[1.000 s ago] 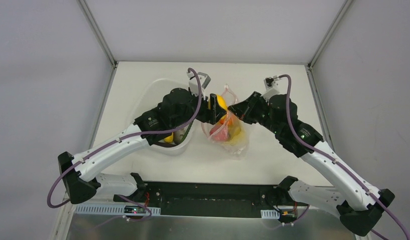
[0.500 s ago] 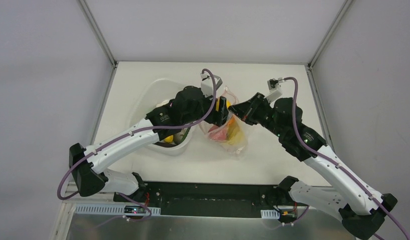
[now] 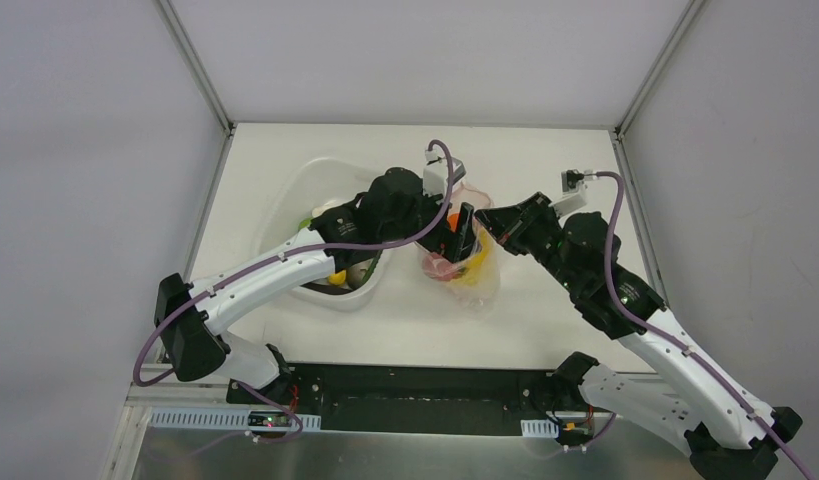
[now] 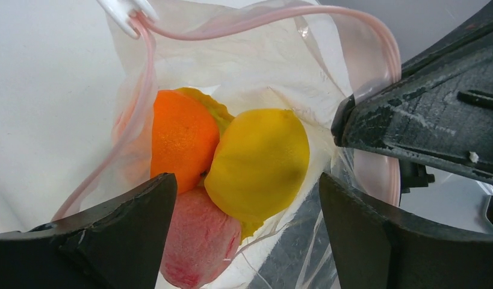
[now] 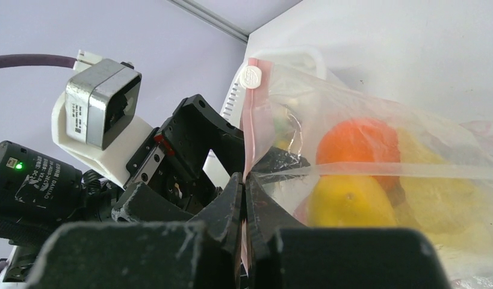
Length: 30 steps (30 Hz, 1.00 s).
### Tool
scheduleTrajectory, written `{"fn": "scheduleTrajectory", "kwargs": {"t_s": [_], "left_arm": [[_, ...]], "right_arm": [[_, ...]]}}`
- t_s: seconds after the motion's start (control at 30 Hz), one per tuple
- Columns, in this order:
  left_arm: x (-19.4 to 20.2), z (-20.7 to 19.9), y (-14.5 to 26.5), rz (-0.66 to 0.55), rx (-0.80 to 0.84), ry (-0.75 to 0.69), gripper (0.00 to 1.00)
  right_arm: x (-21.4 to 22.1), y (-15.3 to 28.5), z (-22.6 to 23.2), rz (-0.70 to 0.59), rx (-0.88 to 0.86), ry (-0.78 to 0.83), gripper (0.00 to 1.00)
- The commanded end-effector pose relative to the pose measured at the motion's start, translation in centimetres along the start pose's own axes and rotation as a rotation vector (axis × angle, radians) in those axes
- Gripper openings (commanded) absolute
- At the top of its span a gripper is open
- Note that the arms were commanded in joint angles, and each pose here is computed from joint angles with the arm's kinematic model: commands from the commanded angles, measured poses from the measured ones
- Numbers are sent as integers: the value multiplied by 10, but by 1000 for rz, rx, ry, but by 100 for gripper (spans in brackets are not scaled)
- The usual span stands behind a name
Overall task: Place the food in the zip-top bag and seal the zipper
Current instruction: Place the fake fruit in the zipper food storage bag, then pick up the fake fruit from the bin.
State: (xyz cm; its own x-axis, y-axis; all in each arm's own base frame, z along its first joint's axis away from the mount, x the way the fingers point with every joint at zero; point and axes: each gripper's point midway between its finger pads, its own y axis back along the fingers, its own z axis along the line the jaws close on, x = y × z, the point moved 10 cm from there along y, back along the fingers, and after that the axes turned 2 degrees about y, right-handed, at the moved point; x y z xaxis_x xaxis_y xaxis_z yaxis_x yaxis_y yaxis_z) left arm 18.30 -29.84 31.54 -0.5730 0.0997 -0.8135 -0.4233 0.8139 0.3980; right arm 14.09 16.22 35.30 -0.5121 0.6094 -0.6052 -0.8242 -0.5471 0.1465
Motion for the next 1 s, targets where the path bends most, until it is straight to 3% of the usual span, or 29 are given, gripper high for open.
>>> {"fn": "scheduleTrajectory", "kwargs": {"t_s": [0.0,0.27,0.63,0.77,0.97], "left_arm": [[-12,-17,6,-28,109,-18,89],[-4,-17,2,93,148,-36,56],[3,-1,-23,108,-23,18,54],[4,-2,-35,101,4,55,53],[4,-6,-41,56,60,81,40]], "right_arm": [[-14,1,9,-114,-38,-25,3],[-13,-2,10,-91,-44,-22,3],[-14,4,10,-113,-63,-53,2],[-14,5,7,-129,-52,-63,3],[-14,6,4,-151,-41,-70,3]]}}
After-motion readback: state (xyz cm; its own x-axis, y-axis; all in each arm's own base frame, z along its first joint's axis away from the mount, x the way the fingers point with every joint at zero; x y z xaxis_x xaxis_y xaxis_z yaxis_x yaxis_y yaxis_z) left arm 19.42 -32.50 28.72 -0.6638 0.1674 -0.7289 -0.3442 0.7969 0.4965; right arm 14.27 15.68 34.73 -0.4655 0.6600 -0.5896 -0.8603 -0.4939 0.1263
